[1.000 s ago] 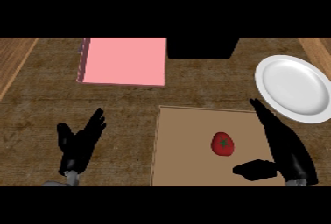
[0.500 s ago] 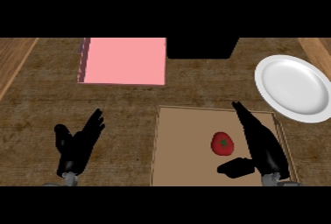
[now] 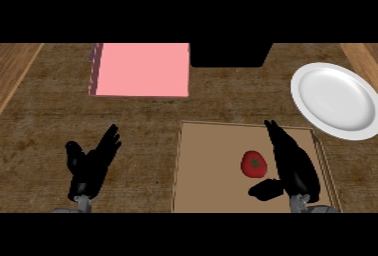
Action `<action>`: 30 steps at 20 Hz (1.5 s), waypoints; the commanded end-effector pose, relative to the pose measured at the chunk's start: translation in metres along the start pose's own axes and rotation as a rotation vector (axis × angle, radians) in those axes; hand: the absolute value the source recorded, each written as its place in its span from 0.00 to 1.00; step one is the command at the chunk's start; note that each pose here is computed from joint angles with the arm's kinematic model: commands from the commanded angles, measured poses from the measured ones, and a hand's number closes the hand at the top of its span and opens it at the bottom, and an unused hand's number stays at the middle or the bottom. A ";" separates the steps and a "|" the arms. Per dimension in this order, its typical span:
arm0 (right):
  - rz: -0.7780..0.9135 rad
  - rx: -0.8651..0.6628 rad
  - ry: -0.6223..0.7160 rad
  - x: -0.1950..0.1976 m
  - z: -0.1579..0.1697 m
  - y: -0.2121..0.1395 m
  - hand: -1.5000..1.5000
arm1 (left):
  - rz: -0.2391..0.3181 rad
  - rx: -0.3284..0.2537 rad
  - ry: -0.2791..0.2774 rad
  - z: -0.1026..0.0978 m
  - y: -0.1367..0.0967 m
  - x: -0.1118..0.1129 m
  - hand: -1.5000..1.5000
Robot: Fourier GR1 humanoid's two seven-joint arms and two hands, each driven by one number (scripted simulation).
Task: Pick the tomato from the tray and place it in the plate
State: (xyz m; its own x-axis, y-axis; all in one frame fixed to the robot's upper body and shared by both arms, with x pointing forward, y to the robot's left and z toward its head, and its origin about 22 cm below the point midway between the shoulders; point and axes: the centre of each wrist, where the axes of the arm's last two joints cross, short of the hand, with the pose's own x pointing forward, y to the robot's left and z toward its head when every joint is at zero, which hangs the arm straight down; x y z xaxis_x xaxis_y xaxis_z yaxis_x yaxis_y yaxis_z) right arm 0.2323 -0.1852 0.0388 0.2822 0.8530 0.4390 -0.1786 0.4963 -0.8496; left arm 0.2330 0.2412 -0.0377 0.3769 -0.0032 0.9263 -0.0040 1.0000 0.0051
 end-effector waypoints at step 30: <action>-0.015 -0.359 0.145 0.079 -0.073 0.014 1.00 | -0.026 -0.058 -0.017 -0.007 -0.020 0.012 0.50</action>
State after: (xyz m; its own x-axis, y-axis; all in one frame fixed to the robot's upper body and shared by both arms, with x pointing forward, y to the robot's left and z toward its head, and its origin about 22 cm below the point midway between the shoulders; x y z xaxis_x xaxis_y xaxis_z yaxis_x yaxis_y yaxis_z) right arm 0.2879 -0.1456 0.0194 0.2979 0.8784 0.3738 0.0203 0.3857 -0.9224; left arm 0.2366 0.2301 -0.0319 0.3675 -0.0158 0.9299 0.0301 0.9995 0.0051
